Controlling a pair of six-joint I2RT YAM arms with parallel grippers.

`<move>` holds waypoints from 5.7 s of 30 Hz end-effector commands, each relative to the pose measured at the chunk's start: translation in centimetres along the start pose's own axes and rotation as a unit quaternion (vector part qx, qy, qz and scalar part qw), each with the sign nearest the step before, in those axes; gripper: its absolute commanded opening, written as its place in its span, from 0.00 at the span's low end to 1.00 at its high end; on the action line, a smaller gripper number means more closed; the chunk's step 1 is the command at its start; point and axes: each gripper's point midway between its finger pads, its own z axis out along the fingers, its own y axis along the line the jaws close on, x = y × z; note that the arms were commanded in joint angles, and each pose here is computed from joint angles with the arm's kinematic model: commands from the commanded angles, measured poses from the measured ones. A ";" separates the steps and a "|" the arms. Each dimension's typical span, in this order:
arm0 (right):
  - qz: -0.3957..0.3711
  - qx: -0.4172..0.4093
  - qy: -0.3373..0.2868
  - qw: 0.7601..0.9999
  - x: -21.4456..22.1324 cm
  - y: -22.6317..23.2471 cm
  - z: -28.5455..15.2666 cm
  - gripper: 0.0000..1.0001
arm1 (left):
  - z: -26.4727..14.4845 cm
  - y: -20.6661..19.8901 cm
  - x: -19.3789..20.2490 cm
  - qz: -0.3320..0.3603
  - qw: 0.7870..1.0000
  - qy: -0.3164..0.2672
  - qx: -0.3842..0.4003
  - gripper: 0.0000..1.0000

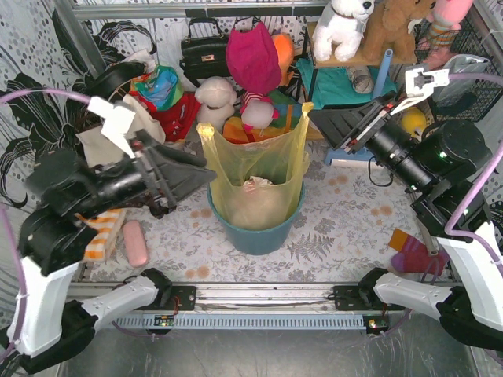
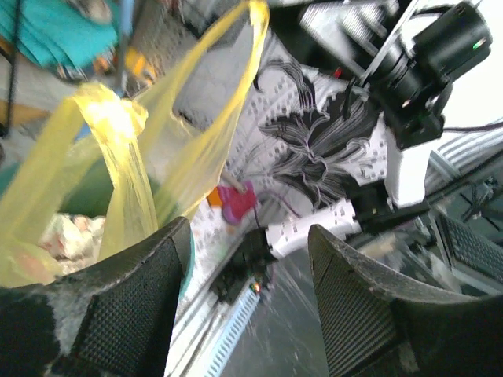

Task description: Tie the trash bag

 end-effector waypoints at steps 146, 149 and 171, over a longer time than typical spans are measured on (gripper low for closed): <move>0.001 -0.002 0.110 0.994 0.0 2.0 1.8 0.00 | 20.8 1.6 2.8 0.318 0.932 -0.141 0.102 0.01; -0.001 -0.008 0.094 0.996 -0.9 2.4 1.8 0.00 | 20.8 1.8 3.0 0.316 0.933 -0.139 0.099 0.01; -0.014 0.018 0.083 0.996 -1.1 1.3 0.7 0.30 | 20.9 2.3 3.4 0.303 0.940 -0.125 0.092 0.12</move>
